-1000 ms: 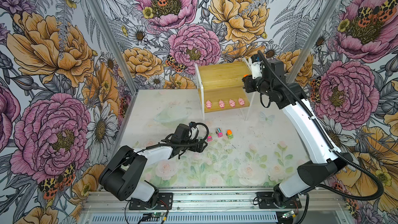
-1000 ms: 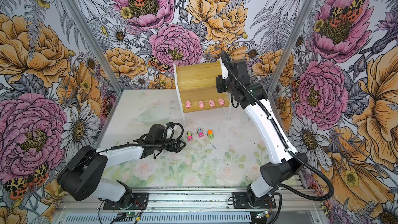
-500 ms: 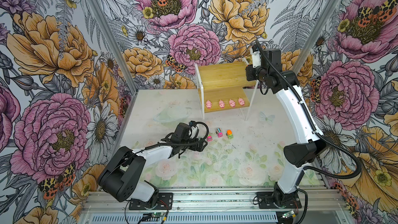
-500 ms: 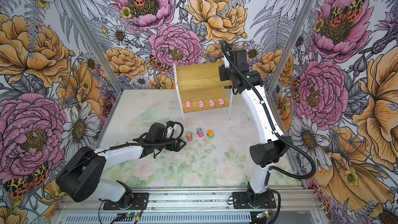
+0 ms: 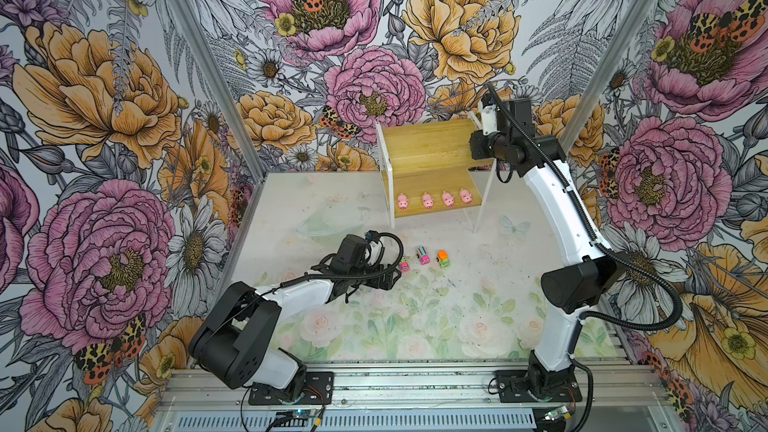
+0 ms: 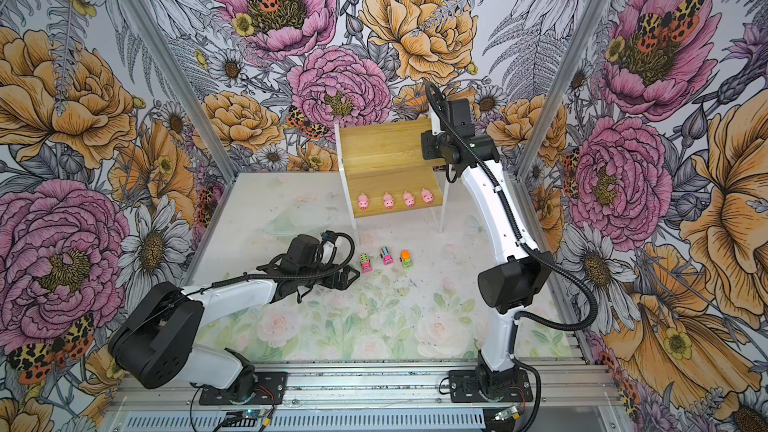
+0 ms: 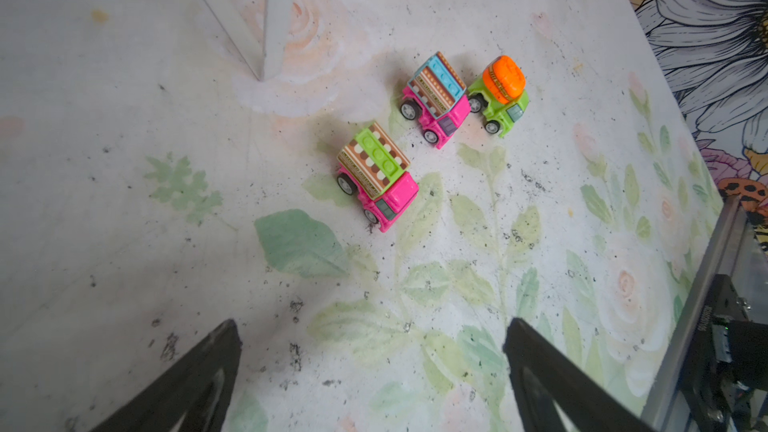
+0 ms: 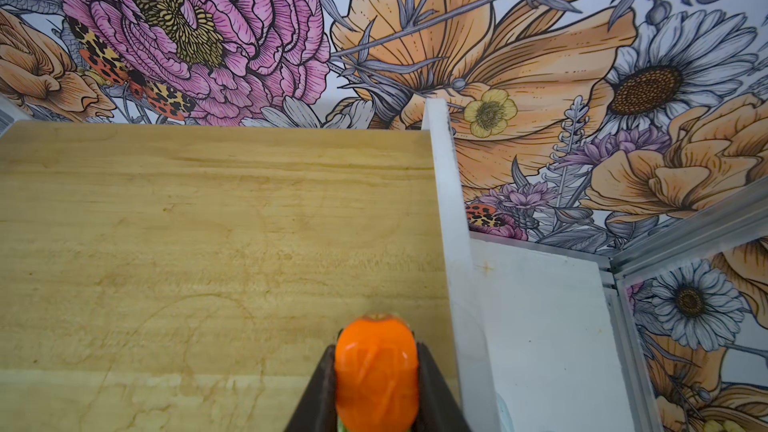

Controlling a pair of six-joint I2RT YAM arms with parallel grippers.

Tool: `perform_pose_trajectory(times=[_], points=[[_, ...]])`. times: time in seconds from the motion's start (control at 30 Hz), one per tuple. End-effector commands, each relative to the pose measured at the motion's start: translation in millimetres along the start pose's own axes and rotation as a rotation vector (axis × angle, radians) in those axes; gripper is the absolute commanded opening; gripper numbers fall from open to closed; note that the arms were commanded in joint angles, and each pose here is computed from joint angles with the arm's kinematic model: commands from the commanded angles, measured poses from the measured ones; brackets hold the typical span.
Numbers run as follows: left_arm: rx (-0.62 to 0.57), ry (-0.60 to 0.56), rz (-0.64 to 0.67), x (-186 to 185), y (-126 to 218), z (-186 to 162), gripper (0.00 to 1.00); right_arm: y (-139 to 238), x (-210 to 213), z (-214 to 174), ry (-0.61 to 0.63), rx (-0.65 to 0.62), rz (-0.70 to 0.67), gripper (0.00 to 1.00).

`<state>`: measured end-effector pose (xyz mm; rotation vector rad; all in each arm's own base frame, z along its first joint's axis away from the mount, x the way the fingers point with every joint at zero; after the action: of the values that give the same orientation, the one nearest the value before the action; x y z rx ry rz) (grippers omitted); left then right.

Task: Place and organize the plastic toys onto the shelf
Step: 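Raise the held truck above the upper bamboo shelf with the right gripper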

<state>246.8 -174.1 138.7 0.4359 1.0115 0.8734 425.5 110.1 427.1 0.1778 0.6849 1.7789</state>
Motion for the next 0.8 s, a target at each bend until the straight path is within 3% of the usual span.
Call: perform_pose_trajectory(times=[0.0,0.6,0.77], points=[[-0.018,-0.022,0.024,0,0,4,0.99,-3,1,2,-0.019,-0.008,0.016,0.20],[-0.019,-0.025,0.031,1,-1,3,0.99,15,9,6,-0.082,-0.026,0.053,0.20],[-0.016,-0.025,0.033,2,-1,3,0.99,8,11,2,-0.077,-0.005,0.054,0.27]])
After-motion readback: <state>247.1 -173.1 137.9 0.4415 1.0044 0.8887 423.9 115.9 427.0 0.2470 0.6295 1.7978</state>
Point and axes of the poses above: each gripper's point midway between its finger pads, its own y axis back along the fingers, its own x axis along the line the jaws close on, z = x × y, the point moved 10 cm from there along y, back along the fingers, and after that the axes turned 14 degrees about y, right-handed, at the moved point
